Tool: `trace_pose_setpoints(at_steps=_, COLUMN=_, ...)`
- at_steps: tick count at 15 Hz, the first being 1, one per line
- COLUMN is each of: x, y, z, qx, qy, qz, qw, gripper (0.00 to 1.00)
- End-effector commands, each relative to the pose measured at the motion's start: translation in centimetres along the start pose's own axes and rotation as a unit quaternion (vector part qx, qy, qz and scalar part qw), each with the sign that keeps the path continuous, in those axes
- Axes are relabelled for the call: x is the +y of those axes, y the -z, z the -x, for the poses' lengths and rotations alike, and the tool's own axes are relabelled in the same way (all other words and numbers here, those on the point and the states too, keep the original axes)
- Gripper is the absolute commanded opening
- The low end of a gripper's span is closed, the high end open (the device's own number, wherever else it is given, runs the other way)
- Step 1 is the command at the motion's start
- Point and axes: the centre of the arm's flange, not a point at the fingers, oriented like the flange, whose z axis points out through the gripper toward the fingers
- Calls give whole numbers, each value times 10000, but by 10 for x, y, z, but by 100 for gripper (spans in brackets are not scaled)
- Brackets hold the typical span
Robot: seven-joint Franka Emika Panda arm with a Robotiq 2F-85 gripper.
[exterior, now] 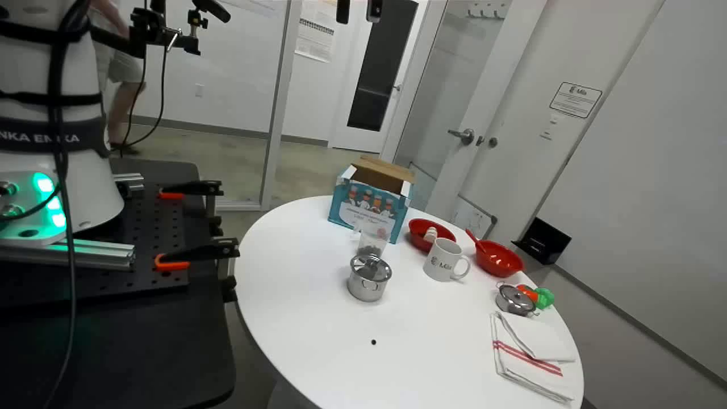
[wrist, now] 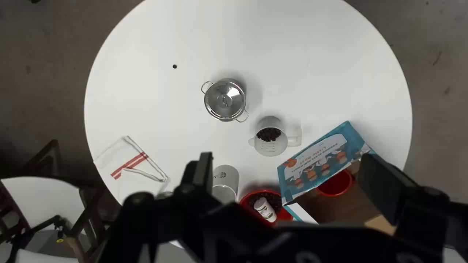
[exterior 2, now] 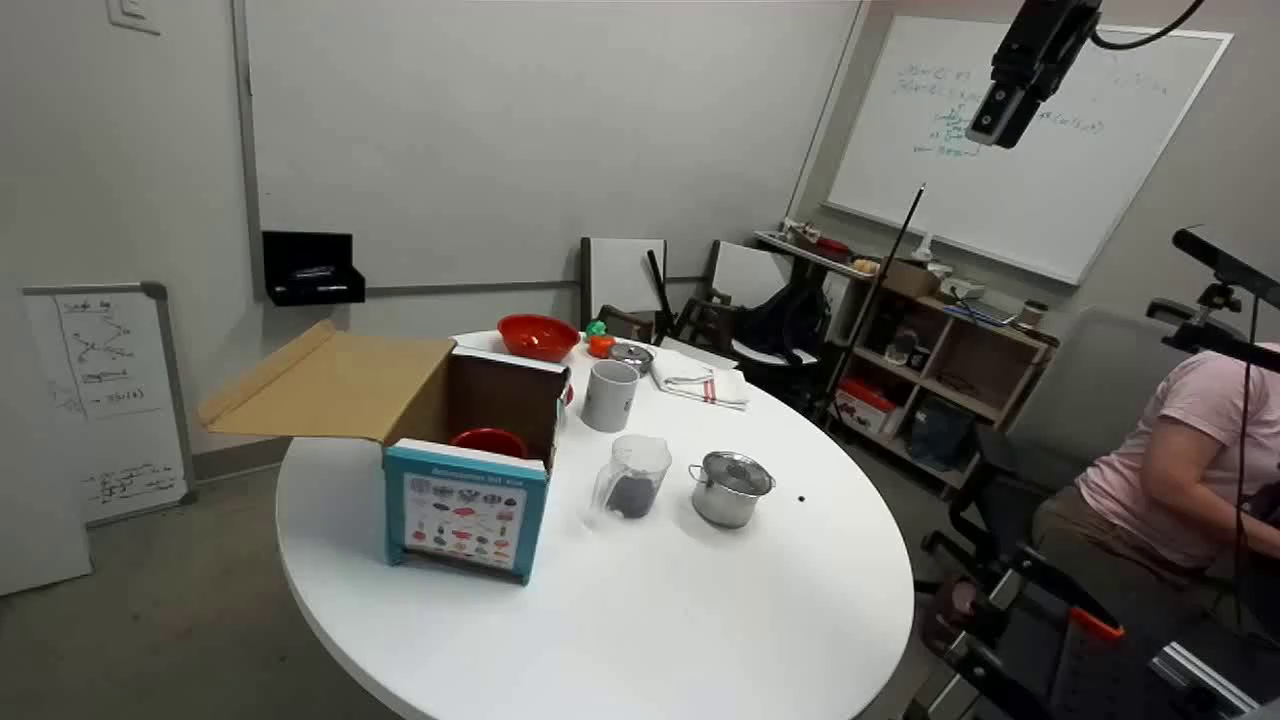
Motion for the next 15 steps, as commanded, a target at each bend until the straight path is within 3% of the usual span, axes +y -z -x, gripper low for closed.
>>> trace_pose_setpoints(at_steps=1, x=0, y=0, z=0, qx=4, qy=0, qz=0, qw=10000, gripper=100)
trace_pose_setpoints(at_steps=15, x=0, y=1, z=0, qx=6, qy=-1, qz=0, qw=10000, gripper=100)
